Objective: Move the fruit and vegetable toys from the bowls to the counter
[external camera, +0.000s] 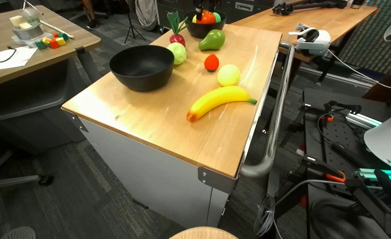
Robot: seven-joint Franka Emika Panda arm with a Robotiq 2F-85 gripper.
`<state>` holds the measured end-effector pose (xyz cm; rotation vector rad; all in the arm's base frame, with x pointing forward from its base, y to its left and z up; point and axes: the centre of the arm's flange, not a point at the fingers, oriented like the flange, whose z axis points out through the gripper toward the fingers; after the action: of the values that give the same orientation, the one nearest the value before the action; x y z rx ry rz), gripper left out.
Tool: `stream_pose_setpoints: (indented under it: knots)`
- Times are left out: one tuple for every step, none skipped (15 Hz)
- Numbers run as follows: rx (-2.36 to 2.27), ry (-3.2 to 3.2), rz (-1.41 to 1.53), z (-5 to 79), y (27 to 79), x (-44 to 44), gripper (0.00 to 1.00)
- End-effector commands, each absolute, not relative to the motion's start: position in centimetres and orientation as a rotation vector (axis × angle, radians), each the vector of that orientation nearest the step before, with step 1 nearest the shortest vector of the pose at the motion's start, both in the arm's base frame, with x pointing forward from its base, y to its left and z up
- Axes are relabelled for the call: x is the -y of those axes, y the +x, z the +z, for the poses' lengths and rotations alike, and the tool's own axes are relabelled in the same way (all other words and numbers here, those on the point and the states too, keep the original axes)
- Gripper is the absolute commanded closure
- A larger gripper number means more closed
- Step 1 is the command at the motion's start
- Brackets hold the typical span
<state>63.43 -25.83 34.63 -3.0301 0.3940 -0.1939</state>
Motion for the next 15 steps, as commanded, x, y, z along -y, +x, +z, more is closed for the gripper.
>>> stream_pose_setpoints:
  knots:
    - [-0.343,-3.03,-0.241,37.0,63.5,24.5,0.5]
    - [-0.279,-3.021,-0.244,38.7,63.0,23.5,0.5]
    - [-0.19,-3.02,-0.261,40.5,62.4,22.3,0.5]
    - [-0.104,-3.014,-0.295,42.1,62.0,21.3,0.5]
    - [-0.02,-3.008,-0.326,43.9,61.4,20.2,0.5]
    - [0.063,-2.997,-0.325,45.7,60.7,19.1,0.5]
    - [0.145,-2.98,-0.318,47.1,59.9,18.0,0.5]
    - [0.22,-2.959,-0.284,48.2,58.9,17.0,0.5]
    - [0.292,-2.939,-0.237,48.9,57.8,16.2,0.5]
    - [0.36,-2.93,-0.198,49.0,56.7,15.4,0.5]
    - [0.396,-2.924,-0.158,48.8,55.7,14.8,0.5]
    - [0.439,-2.918,-0.14,48.5,54.7,14.4,0.5]
    - [0.474,-2.913,-0.118,47.5,53.8,14.0,0.5]
    - [0.513,-2.911,-0.115,46.5,53.1,13.8,0.5]
    - [0.537,-2.909,-0.094,45.0,52.4,13.7,0.5]
